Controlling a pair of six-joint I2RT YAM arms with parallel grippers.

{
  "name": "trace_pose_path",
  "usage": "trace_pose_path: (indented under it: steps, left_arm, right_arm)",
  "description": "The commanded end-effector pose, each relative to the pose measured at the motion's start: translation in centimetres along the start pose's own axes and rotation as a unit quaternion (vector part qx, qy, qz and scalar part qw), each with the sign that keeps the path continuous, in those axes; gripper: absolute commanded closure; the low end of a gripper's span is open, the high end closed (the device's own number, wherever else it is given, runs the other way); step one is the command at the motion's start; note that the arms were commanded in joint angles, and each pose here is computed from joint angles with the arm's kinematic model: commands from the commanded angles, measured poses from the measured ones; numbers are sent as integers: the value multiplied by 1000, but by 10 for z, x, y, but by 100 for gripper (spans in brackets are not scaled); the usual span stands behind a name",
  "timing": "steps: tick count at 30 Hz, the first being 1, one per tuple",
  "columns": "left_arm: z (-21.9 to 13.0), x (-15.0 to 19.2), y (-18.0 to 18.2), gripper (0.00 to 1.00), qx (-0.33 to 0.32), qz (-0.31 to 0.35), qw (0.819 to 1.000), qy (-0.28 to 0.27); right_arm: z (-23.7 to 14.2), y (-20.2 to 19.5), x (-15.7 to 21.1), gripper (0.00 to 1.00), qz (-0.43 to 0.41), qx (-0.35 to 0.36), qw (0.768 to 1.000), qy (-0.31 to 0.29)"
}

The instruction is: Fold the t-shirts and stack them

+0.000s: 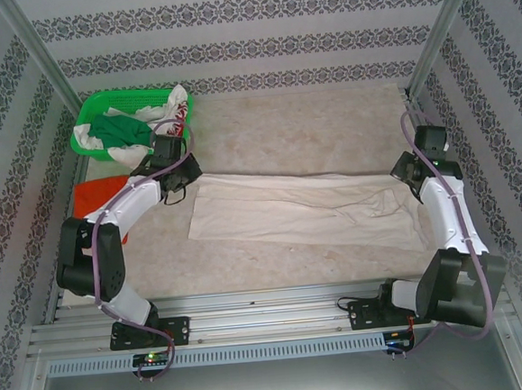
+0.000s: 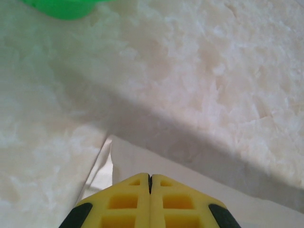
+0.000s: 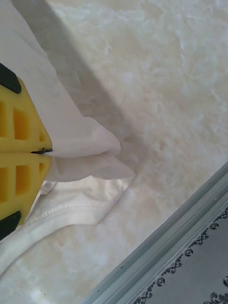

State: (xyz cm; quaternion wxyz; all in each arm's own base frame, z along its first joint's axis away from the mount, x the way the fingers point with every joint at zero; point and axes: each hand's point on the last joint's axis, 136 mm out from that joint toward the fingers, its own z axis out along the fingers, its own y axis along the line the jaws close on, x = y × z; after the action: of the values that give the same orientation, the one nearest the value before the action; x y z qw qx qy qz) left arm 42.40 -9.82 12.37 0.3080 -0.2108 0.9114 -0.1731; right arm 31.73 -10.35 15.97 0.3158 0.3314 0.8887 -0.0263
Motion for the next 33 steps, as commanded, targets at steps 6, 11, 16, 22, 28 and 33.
trace_pose_path:
  steps: [6, 11, 16, 22, 28, 33]
  left_arm:
    - [-23, 4, 5, 100, 10, -23, 1000, 2]
    - [-25, 13, 7, 100, 15, -30, 999, 14]
    - [-28, 27, 13, 100, 10, -39, 998, 38]
    - [-36, 37, 19, 100, 4, -41, 998, 48]
    - [-34, 37, 19, 100, 5, -40, 997, 62]
    - [-40, 38, 22, 100, 4, -45, 997, 64]
  right_arm:
    - [-10, -27, 25, 100, 16, 32, 999, 18]
    - [-8, -34, 34, 100, 27, 35, 999, 29]
    - [-10, -41, 41, 100, 35, 41, 998, 41]
    - [-10, -39, 45, 100, 46, 32, 997, 45]
    - [-13, -38, 49, 100, 48, 27, 997, 53]
    - [-15, -49, 59, 100, 45, 46, 997, 51]
